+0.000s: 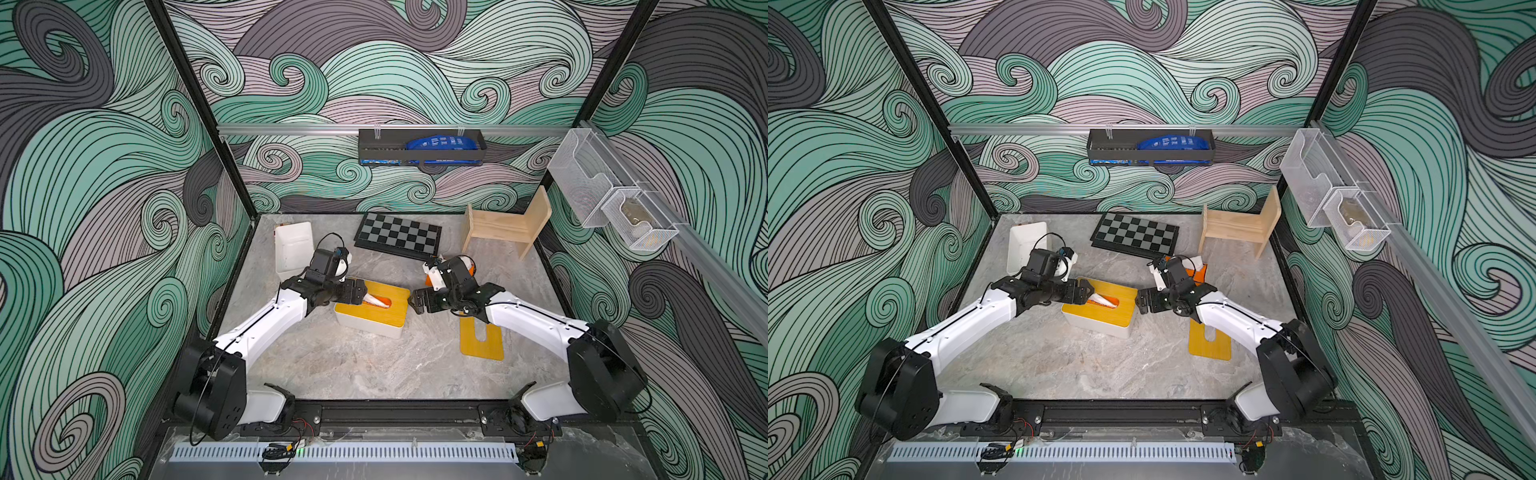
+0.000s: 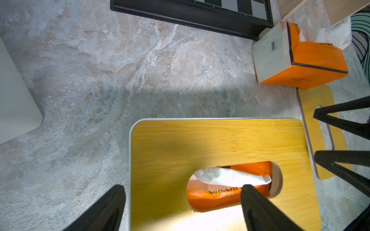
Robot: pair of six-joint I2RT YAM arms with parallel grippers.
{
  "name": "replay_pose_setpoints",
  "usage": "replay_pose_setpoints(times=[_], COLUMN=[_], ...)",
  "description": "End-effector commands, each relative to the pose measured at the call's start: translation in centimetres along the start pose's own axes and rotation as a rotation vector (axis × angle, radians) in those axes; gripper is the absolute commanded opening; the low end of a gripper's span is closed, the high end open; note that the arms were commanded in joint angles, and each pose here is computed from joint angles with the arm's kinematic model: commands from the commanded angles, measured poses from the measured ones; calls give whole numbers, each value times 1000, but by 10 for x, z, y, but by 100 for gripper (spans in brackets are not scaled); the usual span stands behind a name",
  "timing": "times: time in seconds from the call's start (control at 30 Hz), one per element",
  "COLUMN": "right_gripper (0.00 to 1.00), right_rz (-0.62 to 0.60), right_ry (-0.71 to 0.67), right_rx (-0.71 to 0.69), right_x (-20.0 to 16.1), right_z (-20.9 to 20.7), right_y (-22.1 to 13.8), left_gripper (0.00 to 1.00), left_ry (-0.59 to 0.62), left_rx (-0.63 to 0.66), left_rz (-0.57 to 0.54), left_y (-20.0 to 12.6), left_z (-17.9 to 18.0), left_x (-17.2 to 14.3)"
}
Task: Put the tissue paper into the tissue box
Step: Close the box lid on the tissue box.
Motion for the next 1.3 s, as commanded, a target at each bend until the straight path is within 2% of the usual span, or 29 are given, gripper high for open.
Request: replay_pose_setpoints(times=[0.0, 0.6, 1.0, 1.27], right_gripper=[100, 100, 100, 100], right_rz=[6, 112, 164, 170], right_ry=[-3, 13, 100, 159], right_rx=[14, -24, -134, -105], right_x=[4, -19, -76, -101], right_z=[2, -4, -31, -36], right_y=[2, 29, 38, 46], left_gripper=[93, 93, 93, 93], left_ry=[0, 4, 8, 8], left_rx=[-3, -13, -18, -16], left_rz=[-10, -2, -18, -28], left_y=[-2, -1, -5, -7], left_z=[-2, -2, -3, -3], left_x=[2, 1, 2, 3])
Point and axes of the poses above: each gripper's point midway between its finger pads, its own y axis out along the fingers, its own z axis along the line the jaws close on, x = y × z, the point moved 8 cm from there along -y, back along the fingers, and after that the axes turned 4 degrees about -y, right-handed, at the moved point
